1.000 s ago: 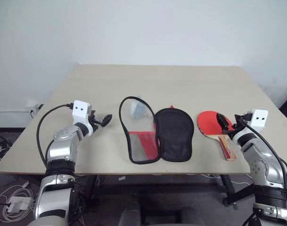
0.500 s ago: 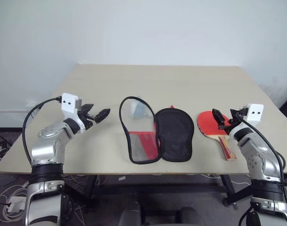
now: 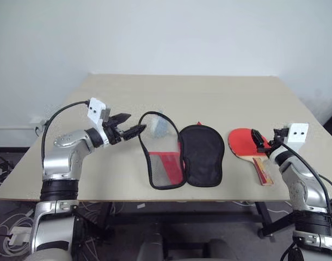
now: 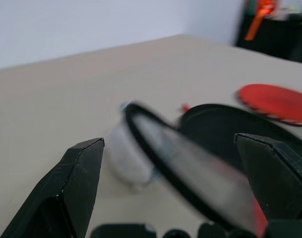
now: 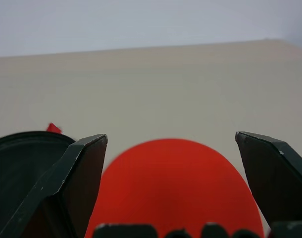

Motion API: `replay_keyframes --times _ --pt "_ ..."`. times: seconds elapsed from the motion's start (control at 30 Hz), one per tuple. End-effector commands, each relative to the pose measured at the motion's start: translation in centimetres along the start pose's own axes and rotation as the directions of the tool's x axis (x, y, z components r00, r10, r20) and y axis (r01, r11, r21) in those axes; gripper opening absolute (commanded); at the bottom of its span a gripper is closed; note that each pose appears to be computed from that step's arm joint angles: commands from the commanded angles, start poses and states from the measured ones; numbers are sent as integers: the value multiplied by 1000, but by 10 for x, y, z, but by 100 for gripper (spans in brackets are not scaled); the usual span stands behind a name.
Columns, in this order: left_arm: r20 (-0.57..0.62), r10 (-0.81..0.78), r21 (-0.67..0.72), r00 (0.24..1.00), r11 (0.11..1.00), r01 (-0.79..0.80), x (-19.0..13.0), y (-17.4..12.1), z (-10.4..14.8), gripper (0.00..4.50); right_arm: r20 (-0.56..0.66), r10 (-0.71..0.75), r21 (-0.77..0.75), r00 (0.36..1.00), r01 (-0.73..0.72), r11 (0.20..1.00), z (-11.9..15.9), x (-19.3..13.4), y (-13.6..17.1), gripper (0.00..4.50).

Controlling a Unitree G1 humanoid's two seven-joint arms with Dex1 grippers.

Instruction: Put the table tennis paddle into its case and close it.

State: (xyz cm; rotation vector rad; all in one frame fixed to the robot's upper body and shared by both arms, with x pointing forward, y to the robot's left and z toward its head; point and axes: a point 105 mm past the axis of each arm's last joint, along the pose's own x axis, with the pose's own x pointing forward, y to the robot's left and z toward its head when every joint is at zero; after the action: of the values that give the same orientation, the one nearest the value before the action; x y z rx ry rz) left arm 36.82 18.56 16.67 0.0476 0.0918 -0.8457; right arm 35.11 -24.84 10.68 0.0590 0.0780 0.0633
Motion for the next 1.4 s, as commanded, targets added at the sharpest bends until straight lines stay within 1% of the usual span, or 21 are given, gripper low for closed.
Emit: replay_keyframes --times 0.03,0.17,0.33,0.43,0.53,0.67,0.83,0.93,1.1,1.23,1.3,1.4 --pt "46 -68 54 997 996 65 14 -9 22 450 51 -20 -25 998 22 999 18 -6 -2 448" --pt "19 -121 47 992 992 120 24 -17 16 450 39 -40 -42 998 42 998 14 -11 -5 448" --pt "31 -164 50 986 985 163 35 -24 20 450 17 -86 -32 996 86 996 10 -15 -10 448" --pt "28 -161 57 986 986 160 41 -26 18 450 -72 -119 -78 990 114 990 -5 -18 -14 448" --pt "14 -178 67 984 982 176 43 -32 16 450 -136 -107 -78 985 98 992 -12 -21 -12 448" --pt "-10 -202 79 979 976 202 41 -39 11 450 -222 -50 -24 974 46 999 -15 -26 -7 448" --pt "-28 -194 58 981 979 195 39 -42 2 450 -338 -29 18 941 37 999 -24 -34 -11 448" --pt "-32 -195 45 980 979 196 40 -44 -2 450 -410 12 52 912 10 999 -32 -38 -10 448" --pt "-50 -198 36 979 979 200 39 -44 -5 450 -436 34 71 899 -3 997 -33 -38 -7 448" --pt "-53 -183 32 982 982 185 44 -41 -6 450 -493 17 44 870 5 999 -45 -35 -8 448" --pt "-36 -184 22 982 983 184 46 -41 -3 450 -494 7 40 869 14 999 -47 -31 -7 448" --pt "-51 -202 31 978 978 204 45 -45 -7 450 -501 21 35 865 -4 999 -48 -27 -2 448"
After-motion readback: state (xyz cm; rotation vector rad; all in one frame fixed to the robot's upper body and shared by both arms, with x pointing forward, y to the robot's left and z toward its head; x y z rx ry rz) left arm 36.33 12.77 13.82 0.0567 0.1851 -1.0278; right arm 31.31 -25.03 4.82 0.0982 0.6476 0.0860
